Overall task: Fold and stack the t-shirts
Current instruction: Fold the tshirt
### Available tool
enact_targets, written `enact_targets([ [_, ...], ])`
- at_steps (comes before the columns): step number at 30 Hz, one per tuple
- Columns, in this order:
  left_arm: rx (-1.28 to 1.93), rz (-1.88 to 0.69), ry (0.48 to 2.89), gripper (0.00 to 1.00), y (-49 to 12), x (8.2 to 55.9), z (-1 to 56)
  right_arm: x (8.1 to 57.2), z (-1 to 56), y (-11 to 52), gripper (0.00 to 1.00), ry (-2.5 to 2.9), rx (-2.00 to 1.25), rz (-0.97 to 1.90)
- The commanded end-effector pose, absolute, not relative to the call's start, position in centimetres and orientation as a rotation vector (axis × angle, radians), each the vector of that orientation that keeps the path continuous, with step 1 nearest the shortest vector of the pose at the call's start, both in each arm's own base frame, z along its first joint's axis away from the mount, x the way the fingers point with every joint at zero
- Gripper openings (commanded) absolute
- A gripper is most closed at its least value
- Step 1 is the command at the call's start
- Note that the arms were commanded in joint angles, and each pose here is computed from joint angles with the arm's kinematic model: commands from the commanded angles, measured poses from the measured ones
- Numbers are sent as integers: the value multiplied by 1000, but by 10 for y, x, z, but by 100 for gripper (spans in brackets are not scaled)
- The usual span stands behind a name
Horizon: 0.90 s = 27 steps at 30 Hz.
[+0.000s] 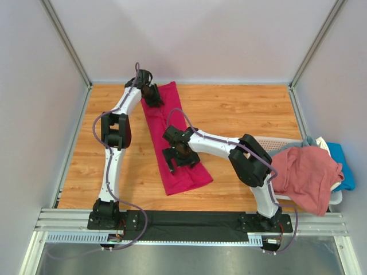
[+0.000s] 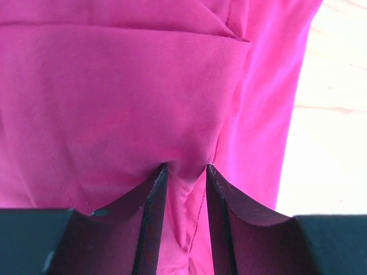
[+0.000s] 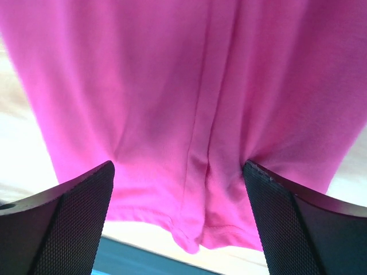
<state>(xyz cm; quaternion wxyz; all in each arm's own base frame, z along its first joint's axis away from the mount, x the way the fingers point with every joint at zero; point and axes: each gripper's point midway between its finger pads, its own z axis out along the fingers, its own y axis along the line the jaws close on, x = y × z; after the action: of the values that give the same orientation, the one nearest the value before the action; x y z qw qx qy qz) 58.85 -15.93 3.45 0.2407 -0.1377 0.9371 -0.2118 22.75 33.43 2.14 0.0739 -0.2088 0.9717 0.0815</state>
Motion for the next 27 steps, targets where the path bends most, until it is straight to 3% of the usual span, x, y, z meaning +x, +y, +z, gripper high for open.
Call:
enact_targets([
  [1,-225,-634,2487,41,-170,608,28,206,15,370,95,3046,-430,413],
  [3,-168,-654,2463,42,-177,610,32,208,14,380,100,3063,-349,449],
  [10,-36,-657,2437,45,-185,600,65,214,45,401,100,3042,-311,559],
  [15,47,-578,2347,52,-171,581,158,235,102,378,100,2872,-434,490],
  [20,66,-446,2305,52,-142,527,239,243,128,332,99,2847,-418,502],
  [22,43,-448,2388,52,-137,494,224,239,128,311,95,2834,-414,566],
  [23,24,-472,2368,51,-136,471,244,233,130,308,93,2840,-424,632],
  [25,-8,-518,2495,48,-135,425,203,222,127,293,87,2845,-436,724],
  [27,-34,-537,2476,47,-130,387,210,216,130,288,72,2818,-447,790],
])
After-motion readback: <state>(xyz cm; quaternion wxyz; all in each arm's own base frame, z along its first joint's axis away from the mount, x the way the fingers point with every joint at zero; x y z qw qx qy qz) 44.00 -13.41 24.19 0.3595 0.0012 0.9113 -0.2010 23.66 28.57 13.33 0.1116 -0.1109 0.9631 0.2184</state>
